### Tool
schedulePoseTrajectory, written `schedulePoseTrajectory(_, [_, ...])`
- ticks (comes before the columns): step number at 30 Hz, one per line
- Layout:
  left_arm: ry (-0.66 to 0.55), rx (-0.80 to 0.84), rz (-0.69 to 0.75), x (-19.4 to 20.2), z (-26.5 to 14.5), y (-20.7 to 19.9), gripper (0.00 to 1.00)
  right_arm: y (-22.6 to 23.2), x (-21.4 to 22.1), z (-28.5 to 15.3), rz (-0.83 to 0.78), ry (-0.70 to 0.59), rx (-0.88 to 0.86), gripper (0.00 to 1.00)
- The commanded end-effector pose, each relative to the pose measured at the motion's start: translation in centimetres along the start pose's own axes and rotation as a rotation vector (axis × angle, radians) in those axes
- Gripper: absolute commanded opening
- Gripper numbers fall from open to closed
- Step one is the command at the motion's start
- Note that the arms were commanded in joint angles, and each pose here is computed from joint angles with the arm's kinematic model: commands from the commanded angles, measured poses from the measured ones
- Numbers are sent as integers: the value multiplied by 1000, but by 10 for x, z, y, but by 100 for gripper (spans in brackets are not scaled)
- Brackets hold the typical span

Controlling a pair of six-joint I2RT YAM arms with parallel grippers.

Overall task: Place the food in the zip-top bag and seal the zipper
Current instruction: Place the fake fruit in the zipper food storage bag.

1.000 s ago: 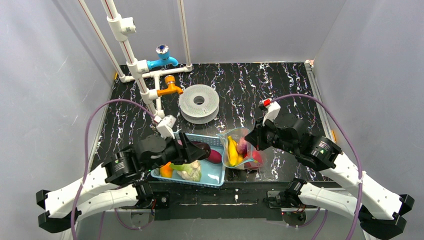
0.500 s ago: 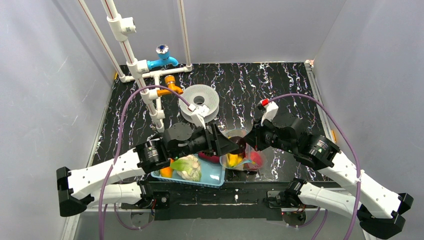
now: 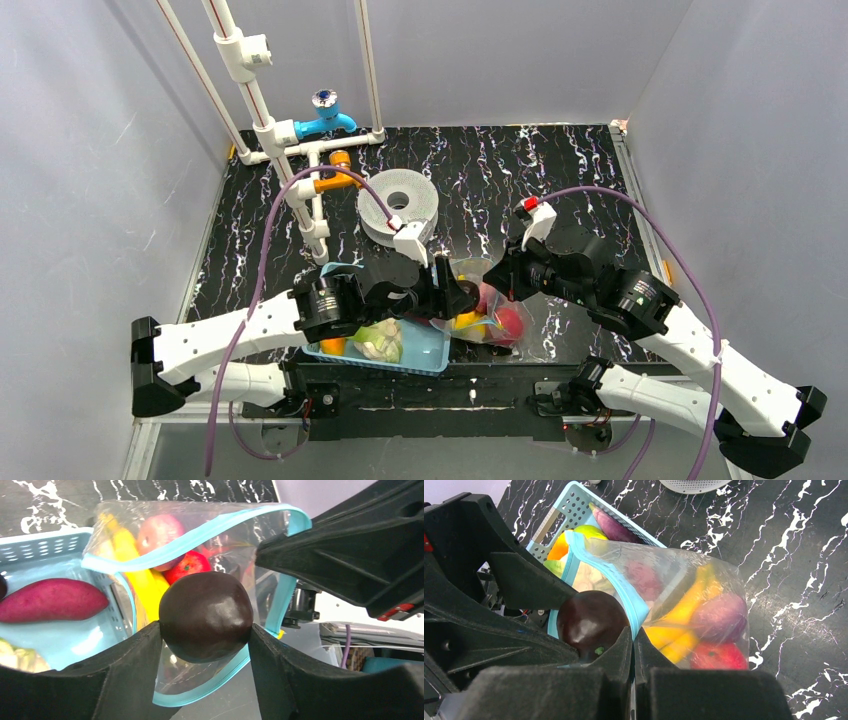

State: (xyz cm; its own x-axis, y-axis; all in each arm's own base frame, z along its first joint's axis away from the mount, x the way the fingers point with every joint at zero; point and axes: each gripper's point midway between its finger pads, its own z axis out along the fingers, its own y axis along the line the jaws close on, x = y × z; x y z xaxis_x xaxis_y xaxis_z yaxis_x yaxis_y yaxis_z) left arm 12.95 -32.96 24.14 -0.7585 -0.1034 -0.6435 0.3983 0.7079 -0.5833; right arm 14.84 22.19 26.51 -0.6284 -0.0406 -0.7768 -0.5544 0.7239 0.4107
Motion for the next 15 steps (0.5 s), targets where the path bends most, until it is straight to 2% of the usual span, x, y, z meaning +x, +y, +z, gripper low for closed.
schedulePoseTrajectory(1, [-59, -33, 37, -19, -15, 2, 71, 8, -17, -2, 1, -67, -36, 1])
schedulePoseTrajectory(2, [-62, -29, 36, -20, -17, 1, 77, 8, -16, -2, 1, -67, -34, 1])
schedulePoseTrajectory(5, [-69, -13, 37, -23, -22, -2, 82, 8, -17, -3, -1, -70, -36, 1])
schedulePoseTrajectory(15, [-124, -1, 11, -35, -52, 7, 83, 9, -21, -4, -11, -71, -32, 1])
